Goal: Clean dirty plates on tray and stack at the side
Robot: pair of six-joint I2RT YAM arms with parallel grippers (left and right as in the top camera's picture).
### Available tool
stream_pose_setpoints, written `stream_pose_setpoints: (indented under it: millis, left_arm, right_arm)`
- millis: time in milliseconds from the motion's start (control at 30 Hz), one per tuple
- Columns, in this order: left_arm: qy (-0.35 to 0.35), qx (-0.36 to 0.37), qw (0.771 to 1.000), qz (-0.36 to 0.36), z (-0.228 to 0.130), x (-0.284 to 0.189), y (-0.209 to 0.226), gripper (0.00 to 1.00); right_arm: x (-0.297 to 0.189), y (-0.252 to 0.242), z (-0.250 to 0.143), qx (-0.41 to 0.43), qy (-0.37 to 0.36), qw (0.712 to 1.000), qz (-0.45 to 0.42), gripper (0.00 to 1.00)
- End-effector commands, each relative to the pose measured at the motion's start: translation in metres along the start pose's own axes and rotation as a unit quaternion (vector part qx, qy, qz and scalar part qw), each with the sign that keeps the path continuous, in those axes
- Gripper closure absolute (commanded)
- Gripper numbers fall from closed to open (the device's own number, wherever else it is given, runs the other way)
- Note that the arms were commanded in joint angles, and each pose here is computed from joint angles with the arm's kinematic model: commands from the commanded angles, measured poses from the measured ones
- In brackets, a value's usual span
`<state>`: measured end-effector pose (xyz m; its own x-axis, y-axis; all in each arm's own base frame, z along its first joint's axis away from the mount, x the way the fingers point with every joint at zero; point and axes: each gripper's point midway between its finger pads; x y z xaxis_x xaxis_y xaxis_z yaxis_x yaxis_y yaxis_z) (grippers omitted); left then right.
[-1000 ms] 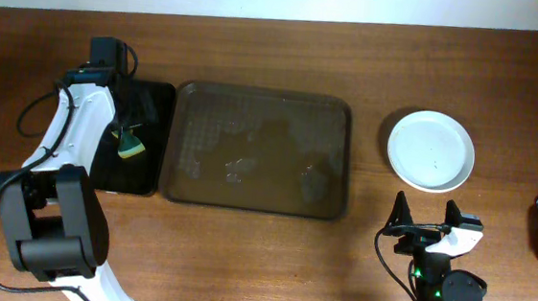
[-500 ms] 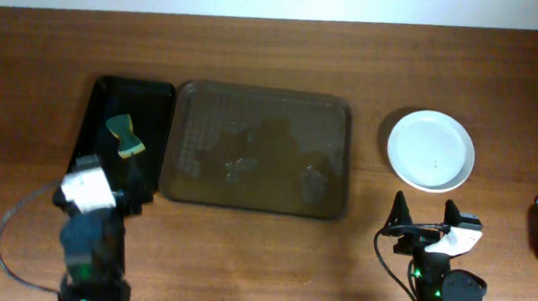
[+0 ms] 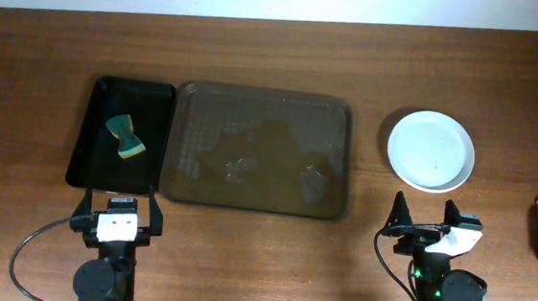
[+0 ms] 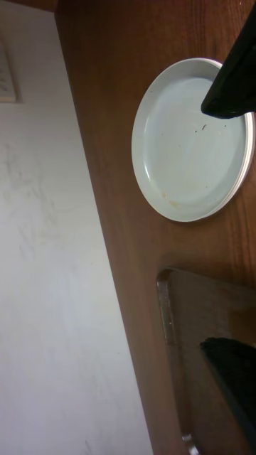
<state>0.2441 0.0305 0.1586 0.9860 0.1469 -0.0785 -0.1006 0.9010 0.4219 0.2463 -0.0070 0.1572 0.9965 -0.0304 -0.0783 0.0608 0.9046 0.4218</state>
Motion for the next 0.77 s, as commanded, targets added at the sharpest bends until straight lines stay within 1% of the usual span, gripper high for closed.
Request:
stream_pose_setpoints:
  millis: [0, 733]
  left_arm:
    - [-0.006, 0.010, 1.000, -0.006, 0.0005, -0.0001, -0.0029, 0.01]
    - [-0.006, 0.010, 1.000, -0.006, 0.0005, -0.0001, -0.0029, 0.01]
  right_arm:
    - [0.0001, 0.0002, -0.0030, -0.004, 0.004, 1.000, 0.002, 0.01]
    - [0.0001, 0.0001, -0.0030, -0.004, 0.004, 1.000, 0.002, 0.02]
Point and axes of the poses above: each gripper's point midway between its finger pads, its own x axis out along the fingers, its own y axis along the line the jaws close on, z = x × y, and after that the axes turned 12 degrees about x, right-handed
